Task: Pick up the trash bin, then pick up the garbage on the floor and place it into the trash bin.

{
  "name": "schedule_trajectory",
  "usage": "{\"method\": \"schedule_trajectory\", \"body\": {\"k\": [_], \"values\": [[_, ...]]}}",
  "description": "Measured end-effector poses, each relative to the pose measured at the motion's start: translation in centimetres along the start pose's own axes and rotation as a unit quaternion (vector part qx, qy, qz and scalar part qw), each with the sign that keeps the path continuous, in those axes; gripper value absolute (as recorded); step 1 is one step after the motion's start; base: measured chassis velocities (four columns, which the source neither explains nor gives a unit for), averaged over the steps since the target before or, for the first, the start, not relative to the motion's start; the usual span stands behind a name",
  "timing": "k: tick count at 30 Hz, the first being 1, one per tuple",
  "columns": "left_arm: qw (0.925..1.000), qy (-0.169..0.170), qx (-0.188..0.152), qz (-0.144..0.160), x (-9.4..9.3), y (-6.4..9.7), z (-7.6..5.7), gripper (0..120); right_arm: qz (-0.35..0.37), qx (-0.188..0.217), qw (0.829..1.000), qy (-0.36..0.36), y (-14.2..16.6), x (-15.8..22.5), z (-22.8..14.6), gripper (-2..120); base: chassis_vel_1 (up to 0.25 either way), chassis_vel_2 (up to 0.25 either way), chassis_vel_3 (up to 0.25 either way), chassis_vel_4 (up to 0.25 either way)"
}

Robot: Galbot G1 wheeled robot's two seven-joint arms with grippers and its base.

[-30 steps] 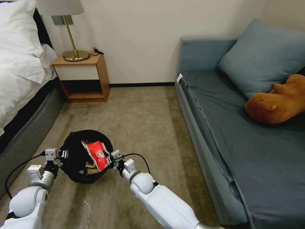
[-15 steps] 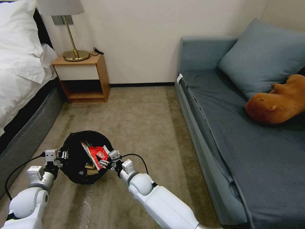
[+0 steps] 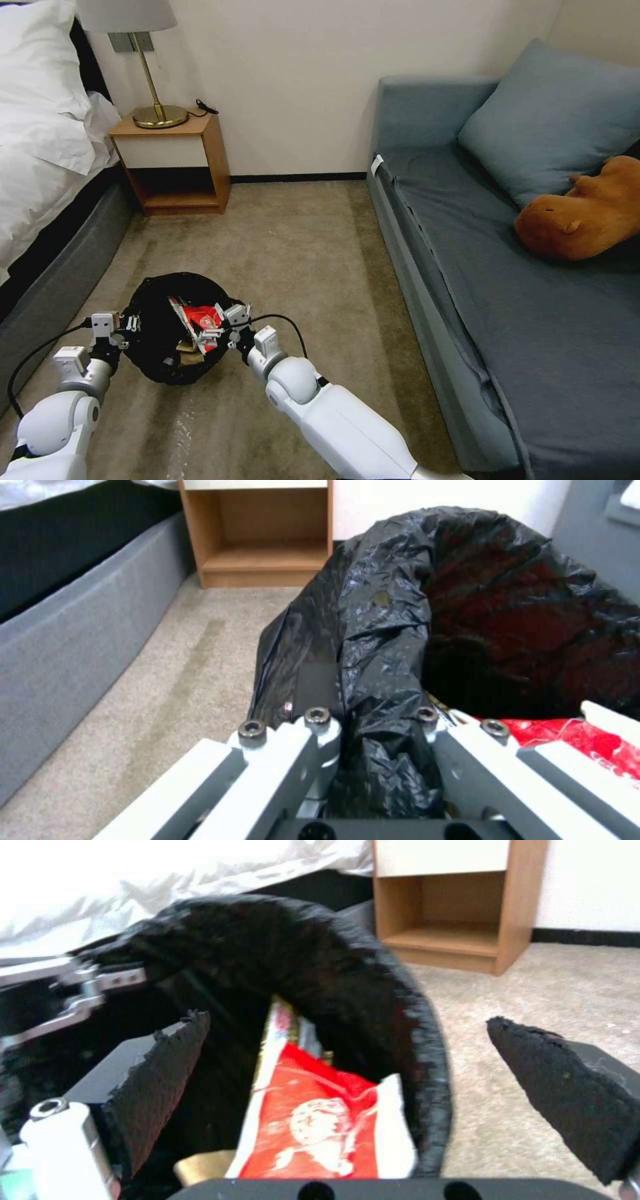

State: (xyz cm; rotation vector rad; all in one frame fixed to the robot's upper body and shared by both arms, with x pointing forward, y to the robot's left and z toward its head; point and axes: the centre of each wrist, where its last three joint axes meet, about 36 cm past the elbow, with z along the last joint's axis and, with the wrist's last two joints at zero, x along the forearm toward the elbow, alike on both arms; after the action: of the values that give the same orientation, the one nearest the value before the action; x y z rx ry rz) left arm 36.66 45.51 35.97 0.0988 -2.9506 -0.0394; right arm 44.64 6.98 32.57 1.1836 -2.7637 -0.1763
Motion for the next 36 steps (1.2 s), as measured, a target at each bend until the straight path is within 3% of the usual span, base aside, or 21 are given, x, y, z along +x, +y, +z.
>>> {"method": "schedule_trajectory", "body": {"k": [9, 14, 21, 24, 26, 28, 30, 31, 32, 34, 35, 36], "values": [[0.9980, -0.004, 0.052, -0.035, -0.3, 1.5, -0.9, 5, 0.057, 0.004, 0.998, 0.009, -2.8, -0.9, -1.4, 100, 0.000, 0.000, 0.000, 0.000], [0.9947, -0.006, 0.085, -0.058, -0.3, 2.4, -1.1, 5, 0.126, 0.014, 0.991, 0.047, -5.8, -0.7, -0.1, 100, 0.000, 0.000, 0.000, 0.000], [0.9886, -0.005, 0.129, -0.078, 0.0, 2.6, -1.1, 5, 0.169, 0.015, 0.982, 0.080, -7.4, -0.3, 1.3, 100, 0.000, 0.000, 0.000, 0.000], [0.9808, 0.001, 0.168, -0.100, 0.0, 2.4, -1.3, 5, 0.184, 0.023, 0.978, 0.098, -8.0, 0.1, 2.4, 100, 0.000, 0.000, 0.000, 0.000], [0.9789, 0.002, 0.176, -0.104, 0.0, 2.4, -1.4, 5, 0.187, 0.026, 0.977, 0.102, -8.2, 0.2, 2.6, 100, 0.000, 0.000, 0.000, 0.000], [0.9696, 0.009, 0.208, -0.129, 0.0, 2.3, -1.7, 5, 0.203, 0.036, 0.971, 0.120, -9.0, 0.8, 4.0, 100, 0.000, 0.000, 0.000, 0.000], [0.9665, 0.010, 0.217, -0.137, -0.1, 2.4, -1.8, 5, 0.209, 0.039, 0.969, 0.126, -9.2, 1.0, 4.5, 100, 0.000, 0.000, 0.000, 0.000], [0.9601, 0.015, 0.232, -0.155, -0.1, 2.5, -2.0, 5, 0.224, 0.050, 0.963, 0.142, -10.1, 1.5, 5.5, 100, 0.000, 0.000, 0.000, 0.000], [0.9559, 0.021, 0.240, -0.169, -0.1, 2.6, -2.1, 5, 0.230, 0.056, 0.960, 0.150, -10.5, 1.7, 6.0, 100, 0.000, 0.000, 0.000, 0.000], [0.9559, 0.021, 0.240, -0.169, -0.1, 2.6, -2.1, 5, 0.230, 0.056, 0.960, 0.150, -10.5, 1.7, 6.0, 100, 0.000, 0.000, 0.000, 0.000], [0.9471, 0.036, 0.249, -0.199, -0.1, 2.7, -2.4, 5, 0.240, 0.060, 0.956, 0.160, -10.9, 2.1, 6.6, 100, 0.000, 0.000, 0.000, 0.000], [0.9471, 0.036, 0.249, -0.199, -0.1, 2.7, -2.4, 5, 0.240, 0.060, 0.956, 0.160, -10.9, 2.1, 6.6, 100, 0.000, 0.000, 0.000, 0.000]]}}
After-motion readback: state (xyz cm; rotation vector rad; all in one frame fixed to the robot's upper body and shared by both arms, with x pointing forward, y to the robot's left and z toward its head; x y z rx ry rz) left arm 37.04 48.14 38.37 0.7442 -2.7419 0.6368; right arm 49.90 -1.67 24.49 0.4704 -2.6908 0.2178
